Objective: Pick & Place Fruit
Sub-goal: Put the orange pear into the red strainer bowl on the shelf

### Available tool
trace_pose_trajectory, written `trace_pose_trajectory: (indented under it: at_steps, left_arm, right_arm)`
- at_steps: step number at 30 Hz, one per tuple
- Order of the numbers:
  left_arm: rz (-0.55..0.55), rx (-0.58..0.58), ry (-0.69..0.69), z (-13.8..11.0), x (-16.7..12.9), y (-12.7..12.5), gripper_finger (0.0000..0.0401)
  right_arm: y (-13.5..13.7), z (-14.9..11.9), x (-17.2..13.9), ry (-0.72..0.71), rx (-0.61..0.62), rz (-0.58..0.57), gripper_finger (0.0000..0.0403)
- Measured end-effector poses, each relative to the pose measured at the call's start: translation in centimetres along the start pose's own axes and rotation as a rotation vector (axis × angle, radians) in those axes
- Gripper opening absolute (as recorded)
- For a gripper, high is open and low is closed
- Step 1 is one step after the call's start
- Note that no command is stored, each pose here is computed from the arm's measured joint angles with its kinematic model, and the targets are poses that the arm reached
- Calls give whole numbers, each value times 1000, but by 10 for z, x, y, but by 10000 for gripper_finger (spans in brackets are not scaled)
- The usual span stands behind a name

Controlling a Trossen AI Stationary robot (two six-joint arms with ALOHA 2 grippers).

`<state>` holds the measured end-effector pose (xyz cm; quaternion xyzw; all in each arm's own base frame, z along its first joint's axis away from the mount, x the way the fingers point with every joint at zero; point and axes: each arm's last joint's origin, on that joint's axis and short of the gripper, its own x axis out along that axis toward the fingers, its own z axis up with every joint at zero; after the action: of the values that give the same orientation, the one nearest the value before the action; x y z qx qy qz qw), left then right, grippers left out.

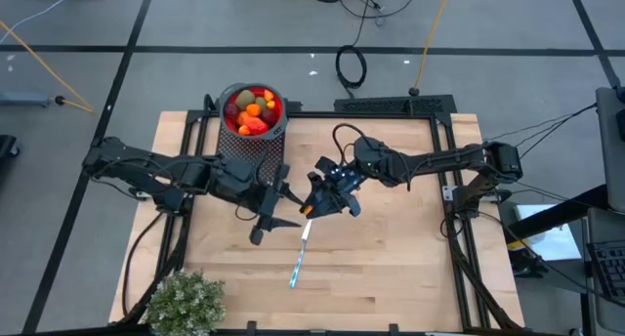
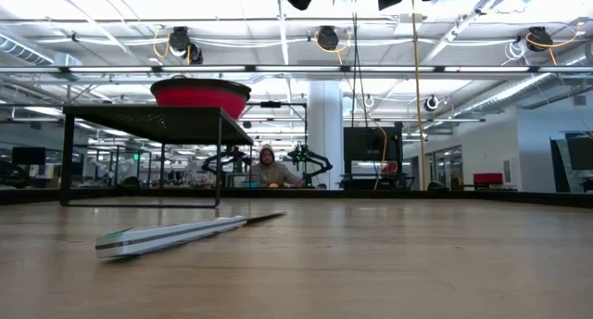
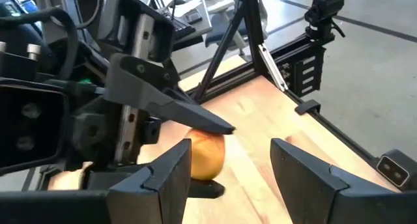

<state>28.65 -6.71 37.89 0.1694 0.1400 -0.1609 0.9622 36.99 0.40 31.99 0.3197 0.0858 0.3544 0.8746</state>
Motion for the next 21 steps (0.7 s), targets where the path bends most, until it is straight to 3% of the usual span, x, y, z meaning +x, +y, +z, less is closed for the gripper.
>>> trace_pose_trajectory:
  at_steps: [10,21]
  left_arm:
    - [-25,-6,-4,-4,18,-1,206]
    - [-19,-10,-8,-5,22,-1,156]
  right_arm:
    - [0,-1,0,9,6,3,137]
    - [0,-1,0,4,28,2,137]
